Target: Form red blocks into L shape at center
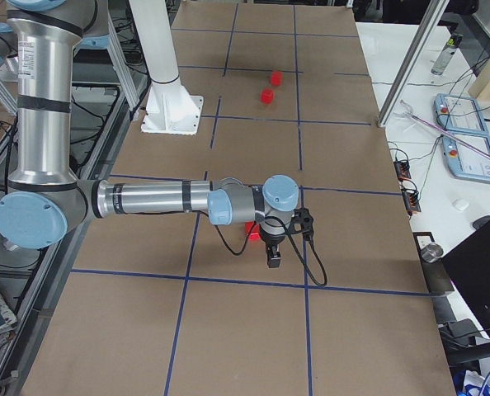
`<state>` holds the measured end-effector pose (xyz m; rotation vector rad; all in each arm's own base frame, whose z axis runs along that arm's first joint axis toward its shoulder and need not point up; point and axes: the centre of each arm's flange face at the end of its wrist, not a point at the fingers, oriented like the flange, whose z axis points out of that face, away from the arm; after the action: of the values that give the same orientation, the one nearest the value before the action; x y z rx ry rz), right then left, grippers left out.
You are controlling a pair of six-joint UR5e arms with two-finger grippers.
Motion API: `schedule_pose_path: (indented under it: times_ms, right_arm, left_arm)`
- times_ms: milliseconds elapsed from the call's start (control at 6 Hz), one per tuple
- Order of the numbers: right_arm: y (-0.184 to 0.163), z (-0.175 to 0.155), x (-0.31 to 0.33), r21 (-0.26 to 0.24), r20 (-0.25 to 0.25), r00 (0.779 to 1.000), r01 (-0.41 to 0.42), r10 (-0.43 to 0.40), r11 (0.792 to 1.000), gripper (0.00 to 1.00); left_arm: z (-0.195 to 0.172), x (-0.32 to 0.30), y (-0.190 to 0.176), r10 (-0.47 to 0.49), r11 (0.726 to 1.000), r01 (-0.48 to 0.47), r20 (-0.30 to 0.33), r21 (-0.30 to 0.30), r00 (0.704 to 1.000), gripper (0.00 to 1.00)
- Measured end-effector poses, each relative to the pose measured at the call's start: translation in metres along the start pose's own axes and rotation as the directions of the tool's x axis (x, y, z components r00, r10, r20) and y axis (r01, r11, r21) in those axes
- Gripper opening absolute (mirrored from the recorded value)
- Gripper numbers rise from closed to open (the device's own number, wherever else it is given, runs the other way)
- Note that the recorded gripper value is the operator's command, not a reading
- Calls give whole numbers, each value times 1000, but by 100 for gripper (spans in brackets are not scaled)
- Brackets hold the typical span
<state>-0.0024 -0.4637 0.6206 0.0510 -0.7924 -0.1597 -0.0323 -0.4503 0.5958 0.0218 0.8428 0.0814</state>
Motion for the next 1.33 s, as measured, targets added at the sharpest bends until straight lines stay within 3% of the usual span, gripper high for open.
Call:
schedule_pose_path:
  times_ms: [833, 1333]
  right_arm:
    - [4, -3, -13, 80, 14, 995, 102, -104, 992, 100]
    - [0, 36, -63, 7, 62, 985, 162, -162, 987, 100]
  left_arm:
    - [4, -5, 13, -11, 1000, 11, -2, -6, 1000, 100]
    - [1, -2, 12, -8, 1000, 8, -8, 2, 1000, 100]
